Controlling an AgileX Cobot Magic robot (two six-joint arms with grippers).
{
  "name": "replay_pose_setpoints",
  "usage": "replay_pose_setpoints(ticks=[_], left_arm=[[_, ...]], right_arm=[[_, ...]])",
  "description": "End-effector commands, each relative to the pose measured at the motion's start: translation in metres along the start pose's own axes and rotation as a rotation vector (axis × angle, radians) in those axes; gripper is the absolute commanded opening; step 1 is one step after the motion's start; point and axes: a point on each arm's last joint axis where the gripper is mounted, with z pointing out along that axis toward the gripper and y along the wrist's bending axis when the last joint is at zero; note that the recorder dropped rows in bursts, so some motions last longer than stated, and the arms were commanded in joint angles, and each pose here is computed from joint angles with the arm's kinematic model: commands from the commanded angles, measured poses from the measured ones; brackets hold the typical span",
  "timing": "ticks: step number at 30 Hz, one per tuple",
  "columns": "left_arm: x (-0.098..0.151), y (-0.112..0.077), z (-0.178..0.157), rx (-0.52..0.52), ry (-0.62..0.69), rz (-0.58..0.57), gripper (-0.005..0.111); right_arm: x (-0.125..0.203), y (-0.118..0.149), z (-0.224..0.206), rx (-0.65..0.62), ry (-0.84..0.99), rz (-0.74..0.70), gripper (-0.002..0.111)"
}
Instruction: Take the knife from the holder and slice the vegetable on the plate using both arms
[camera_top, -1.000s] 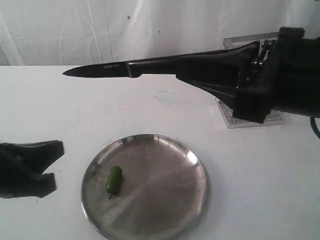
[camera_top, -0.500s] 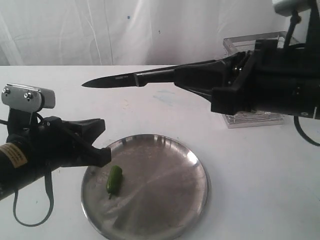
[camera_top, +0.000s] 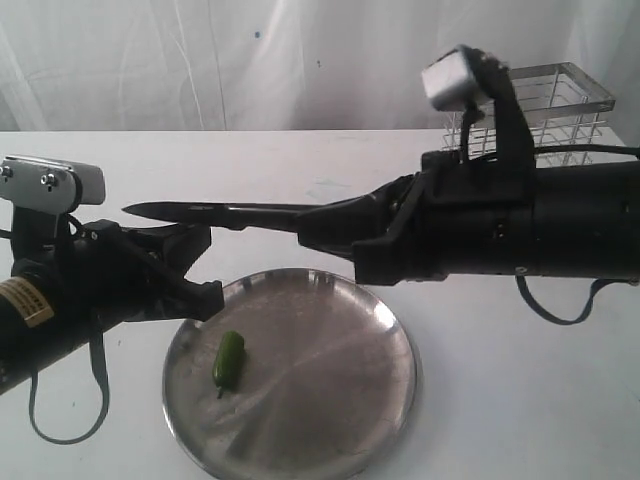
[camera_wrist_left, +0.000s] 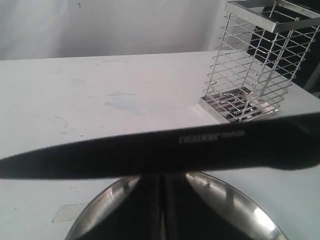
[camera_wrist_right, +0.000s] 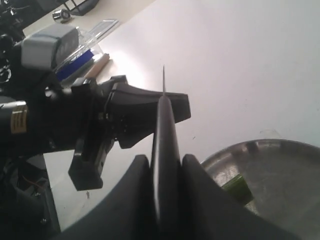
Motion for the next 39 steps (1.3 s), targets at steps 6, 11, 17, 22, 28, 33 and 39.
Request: replay_pose_setpoints(ticks=[6, 11, 17, 22, 28, 33, 39], left_arm=[[-0.003, -0.003, 0.0, 0.012, -0.029, 0.004, 0.0], [-0.003, -0.003, 0.0, 0.013, -0.027, 0.006, 0.0], [-0.003, -0.003, 0.0, 0.02, -0.022, 0.016, 0.0], [0.002, -0.005, -0.002, 0.035, 0.046, 0.035, 0.0], [0.002, -0.006, -0.011, 0.044, 0.116, 0.036, 0.0], [-0.006, -0.007, -0.025, 0.064, 0.123, 0.058, 0.0], [-0.007, -0.008, -0.041, 0.079, 0.207, 0.069, 0.009]], right_arm=[[0.015, 0.006, 0.007, 0.026, 0.168, -0.108, 0.0], [0.023, 0.003, 0.006, 0.057, 0.255, -0.132, 0.0], [0.019, -0.005, 0.006, 0.159, 0.213, -0.032, 0.0], [0.02, -0.006, 0.0, 0.212, 0.235, -0.024, 0.0], [0.02, -0.004, -0.016, 0.298, 0.297, -0.116, 0.0], [0.035, -0.003, -0.023, 0.269, 0.483, -0.179, 0.0], [0.037, -0.002, -0.023, 0.25, 0.505, -0.206, 0.0]])
